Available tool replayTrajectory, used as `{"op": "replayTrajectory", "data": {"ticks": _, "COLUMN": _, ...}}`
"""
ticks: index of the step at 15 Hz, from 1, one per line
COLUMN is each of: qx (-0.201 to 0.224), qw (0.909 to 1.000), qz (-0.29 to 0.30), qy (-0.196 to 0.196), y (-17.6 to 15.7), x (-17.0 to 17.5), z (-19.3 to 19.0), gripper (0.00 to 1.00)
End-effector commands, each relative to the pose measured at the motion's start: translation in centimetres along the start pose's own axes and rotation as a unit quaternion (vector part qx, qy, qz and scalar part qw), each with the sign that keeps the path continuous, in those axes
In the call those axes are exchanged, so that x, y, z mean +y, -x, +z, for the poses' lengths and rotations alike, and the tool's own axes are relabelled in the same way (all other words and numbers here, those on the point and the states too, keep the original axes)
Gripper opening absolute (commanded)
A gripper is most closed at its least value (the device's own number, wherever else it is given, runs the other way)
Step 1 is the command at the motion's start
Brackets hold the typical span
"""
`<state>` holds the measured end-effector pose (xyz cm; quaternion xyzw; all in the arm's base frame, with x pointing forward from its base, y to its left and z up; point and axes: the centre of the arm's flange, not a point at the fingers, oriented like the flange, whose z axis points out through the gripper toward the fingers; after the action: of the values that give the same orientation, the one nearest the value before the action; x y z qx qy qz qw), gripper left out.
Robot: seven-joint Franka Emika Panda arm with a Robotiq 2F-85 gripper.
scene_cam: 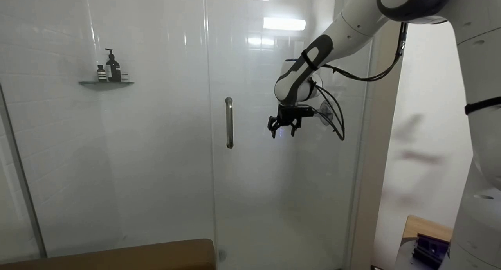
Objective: Close the door
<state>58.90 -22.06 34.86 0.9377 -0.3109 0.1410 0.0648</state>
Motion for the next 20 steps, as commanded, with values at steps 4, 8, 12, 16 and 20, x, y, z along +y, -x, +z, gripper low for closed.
{"op": "replayTrajectory", "data": {"ticks": 4, "qx": -0.147, "qw": 0.9818, "qz": -0.120, "qy": 0.002, "y": 2.7, "x": 0.3, "z": -3.7, "gripper": 1.00}}
{"op": "replayTrajectory", "data": {"ticks": 8, "qx": -0.214, "qw": 0.9545, "qz": -0.208, "qy": -0.004, "y": 5.2, "x": -1.1, "z": -5.6, "gripper": 1.00}}
{"op": "replayTrajectory", "data": {"ticks": 12, "qx": -0.276, "qw": 0.9163, "qz": -0.290, "qy": -0.010, "y": 7.6, "x": -3.8, "z": -7.4, "gripper": 1.00}}
{"op": "replayTrajectory", "data": {"ticks": 16, "qx": -0.307, "qw": 0.8893, "qz": -0.339, "qy": -0.010, "y": 9.4, "x": -5.8, "z": -10.6, "gripper": 1.00}}
{"op": "replayTrajectory", "data": {"ticks": 20, "qx": -0.298, "qw": 0.8910, "qz": -0.343, "qy": -0.013, "y": 9.7, "x": -7.6, "z": -14.8, "gripper": 1.00}}
